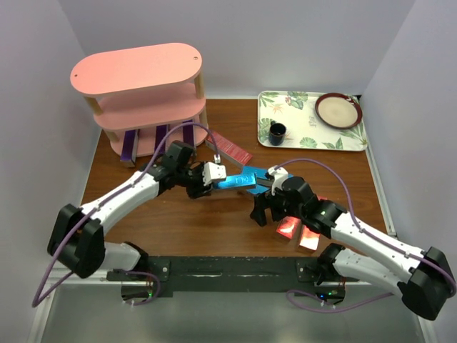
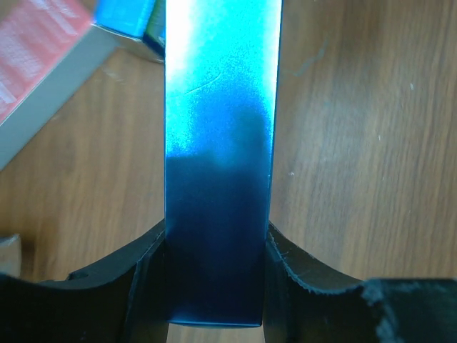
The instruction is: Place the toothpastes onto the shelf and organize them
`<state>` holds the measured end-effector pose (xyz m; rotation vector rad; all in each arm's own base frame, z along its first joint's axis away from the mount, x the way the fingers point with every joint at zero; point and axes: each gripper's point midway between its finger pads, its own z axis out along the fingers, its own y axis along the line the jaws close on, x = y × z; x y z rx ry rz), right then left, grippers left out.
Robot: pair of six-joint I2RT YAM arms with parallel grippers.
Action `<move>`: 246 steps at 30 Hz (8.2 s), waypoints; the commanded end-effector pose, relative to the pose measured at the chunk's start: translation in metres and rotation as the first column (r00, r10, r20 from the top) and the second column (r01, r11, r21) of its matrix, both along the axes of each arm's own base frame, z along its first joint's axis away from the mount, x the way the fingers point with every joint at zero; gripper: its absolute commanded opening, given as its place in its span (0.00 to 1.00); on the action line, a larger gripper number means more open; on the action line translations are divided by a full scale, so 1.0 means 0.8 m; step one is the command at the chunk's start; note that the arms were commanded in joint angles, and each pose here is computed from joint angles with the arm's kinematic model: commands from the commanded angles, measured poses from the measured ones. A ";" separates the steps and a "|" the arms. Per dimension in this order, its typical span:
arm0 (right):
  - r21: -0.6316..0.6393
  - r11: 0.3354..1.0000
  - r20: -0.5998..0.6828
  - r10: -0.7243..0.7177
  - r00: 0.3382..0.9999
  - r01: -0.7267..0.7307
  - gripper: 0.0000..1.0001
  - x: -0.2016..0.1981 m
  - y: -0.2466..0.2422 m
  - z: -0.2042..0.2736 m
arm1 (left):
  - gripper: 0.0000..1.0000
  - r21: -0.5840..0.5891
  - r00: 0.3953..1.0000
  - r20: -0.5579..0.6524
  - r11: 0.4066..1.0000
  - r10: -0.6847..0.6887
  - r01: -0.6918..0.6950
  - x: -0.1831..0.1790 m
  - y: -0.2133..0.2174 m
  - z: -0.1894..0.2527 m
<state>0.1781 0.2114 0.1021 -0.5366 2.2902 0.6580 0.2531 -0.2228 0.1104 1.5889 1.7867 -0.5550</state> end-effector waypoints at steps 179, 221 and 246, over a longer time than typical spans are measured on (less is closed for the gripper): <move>-0.134 0.986 -0.135 -0.115 0.984 0.096 0.96 0.068 -0.038 -0.031 | 1.00 -0.669 0.639 0.074 0.513 0.766 -0.538 0.014 0.140 0.196; -0.098 0.959 0.054 -0.262 0.964 0.266 0.96 0.054 0.021 0.025 | 1.00 -0.323 0.748 -0.267 0.674 0.608 -0.664 -0.015 0.028 0.070; -0.033 0.810 0.146 -0.576 0.804 0.586 0.99 0.070 -0.121 0.033 | 0.89 -0.191 0.589 -0.066 0.570 0.805 -0.799 -0.109 -0.127 -0.036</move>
